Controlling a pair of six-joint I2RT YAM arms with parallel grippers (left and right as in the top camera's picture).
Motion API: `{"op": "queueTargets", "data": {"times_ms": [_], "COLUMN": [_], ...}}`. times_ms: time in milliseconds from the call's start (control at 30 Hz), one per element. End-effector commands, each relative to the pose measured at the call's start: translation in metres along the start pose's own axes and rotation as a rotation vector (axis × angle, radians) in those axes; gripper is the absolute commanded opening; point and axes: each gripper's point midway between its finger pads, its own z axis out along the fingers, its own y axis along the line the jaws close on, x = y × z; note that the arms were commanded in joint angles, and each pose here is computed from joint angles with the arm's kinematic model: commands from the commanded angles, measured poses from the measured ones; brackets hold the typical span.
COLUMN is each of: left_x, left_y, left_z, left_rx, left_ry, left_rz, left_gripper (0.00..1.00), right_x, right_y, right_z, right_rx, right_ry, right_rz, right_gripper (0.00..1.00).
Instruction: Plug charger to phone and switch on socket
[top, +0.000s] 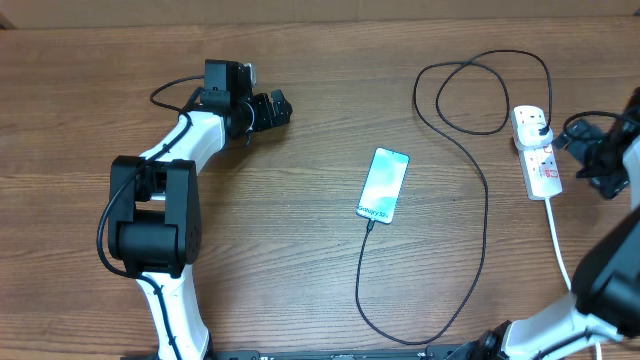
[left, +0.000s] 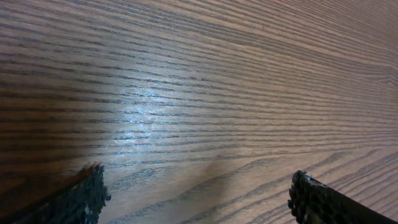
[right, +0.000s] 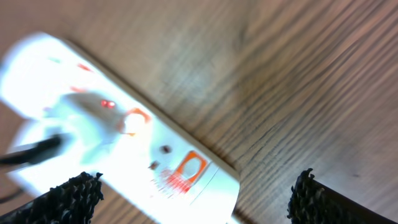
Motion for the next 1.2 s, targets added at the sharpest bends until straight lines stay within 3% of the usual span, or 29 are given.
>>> {"op": "queueTargets", "data": {"times_ms": [0, 267, 1167], "left_x": [0.017, 0.017, 0.017], "left_y": [0.026, 0.026, 0.026], "left_z": [0.009, 0.009, 0.009], "left_rx": [-0.09, -0.089, -0.09], "left_ry": [0.036, 0.036, 0.036], "left_rz": [-0.022, -0.022, -0.022], "left_gripper": [1.0, 1.0, 1.0], "right_x": [-0.02, -0.026, 0.02], "right_y": [0.003, 0.018, 0.106], "right_z": [-0.051, -0.112, -0.172], "right_rx": [-0.032, -0.096, -0.269], "right_ry": [-0.14, -0.279, -0.362], "right_rz": [-0.002, -0.027, -0.244], "right_gripper": [1.0, 1.0, 1.0]}}
